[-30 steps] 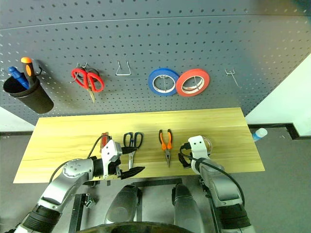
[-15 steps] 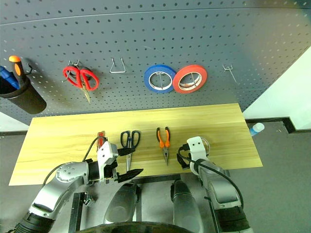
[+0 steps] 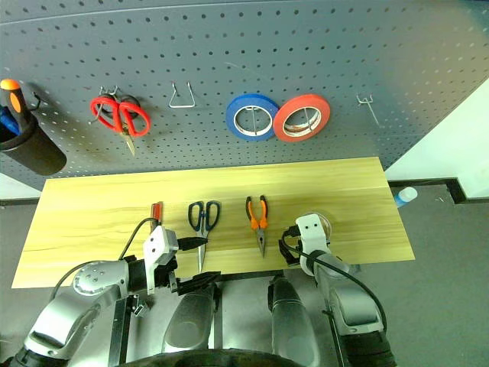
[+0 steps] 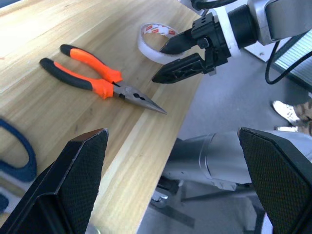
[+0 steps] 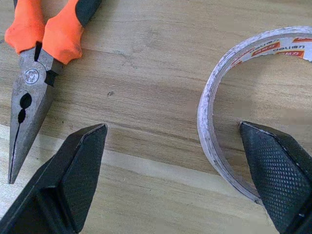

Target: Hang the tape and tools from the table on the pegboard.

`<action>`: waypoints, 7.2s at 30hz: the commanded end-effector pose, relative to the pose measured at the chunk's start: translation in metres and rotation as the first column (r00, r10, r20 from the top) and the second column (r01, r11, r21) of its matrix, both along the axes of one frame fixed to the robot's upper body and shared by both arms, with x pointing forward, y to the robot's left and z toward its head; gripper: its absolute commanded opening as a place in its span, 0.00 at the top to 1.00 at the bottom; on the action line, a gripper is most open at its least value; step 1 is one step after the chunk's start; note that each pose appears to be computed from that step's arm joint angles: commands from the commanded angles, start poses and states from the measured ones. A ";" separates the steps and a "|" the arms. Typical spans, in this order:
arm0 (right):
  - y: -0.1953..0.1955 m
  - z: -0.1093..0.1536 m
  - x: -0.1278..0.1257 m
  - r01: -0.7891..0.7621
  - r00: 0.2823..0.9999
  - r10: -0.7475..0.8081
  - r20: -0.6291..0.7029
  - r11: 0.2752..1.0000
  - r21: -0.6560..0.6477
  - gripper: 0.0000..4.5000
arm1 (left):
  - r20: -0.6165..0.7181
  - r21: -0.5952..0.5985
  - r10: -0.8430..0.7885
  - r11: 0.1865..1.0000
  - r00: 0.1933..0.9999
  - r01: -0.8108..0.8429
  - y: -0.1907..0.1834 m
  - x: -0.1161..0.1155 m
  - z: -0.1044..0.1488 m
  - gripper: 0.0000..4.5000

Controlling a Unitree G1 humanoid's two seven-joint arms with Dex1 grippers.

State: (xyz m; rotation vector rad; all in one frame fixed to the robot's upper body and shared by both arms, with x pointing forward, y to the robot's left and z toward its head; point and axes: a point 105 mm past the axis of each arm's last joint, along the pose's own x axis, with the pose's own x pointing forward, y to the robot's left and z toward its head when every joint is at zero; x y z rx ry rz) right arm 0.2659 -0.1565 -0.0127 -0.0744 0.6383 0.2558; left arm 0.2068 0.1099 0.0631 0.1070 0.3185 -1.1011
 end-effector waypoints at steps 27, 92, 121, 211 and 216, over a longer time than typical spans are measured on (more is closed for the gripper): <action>-0.022 0.022 -0.007 0.078 0.988 -0.085 0.129 0.995 0.062 1.00 | 0.043 -0.041 0.018 0.999 0.999 -0.016 0.003 0.000 0.020 0.01; -0.044 0.210 0.048 0.085 0.527 -0.168 0.833 0.986 0.145 1.00 | 0.332 -0.258 0.009 0.963 0.943 0.082 -0.029 0.043 0.055 0.01; -0.051 0.203 0.079 0.056 0.532 -0.138 0.835 0.990 0.128 1.00 | 0.357 -0.317 0.024 0.943 0.934 0.097 -0.033 0.043 0.079 0.01; 0.058 0.105 -0.005 0.018 0.937 -0.060 0.345 0.992 0.123 0.09 | 0.170 -0.295 0.297 0.925 0.940 -0.238 0.040 0.011 0.036 0.01; 0.096 0.089 -0.001 -0.055 0.967 0.022 0.256 0.991 0.122 0.09 | 0.129 -0.280 0.302 0.925 0.945 -0.258 0.040 -0.001 0.028 0.01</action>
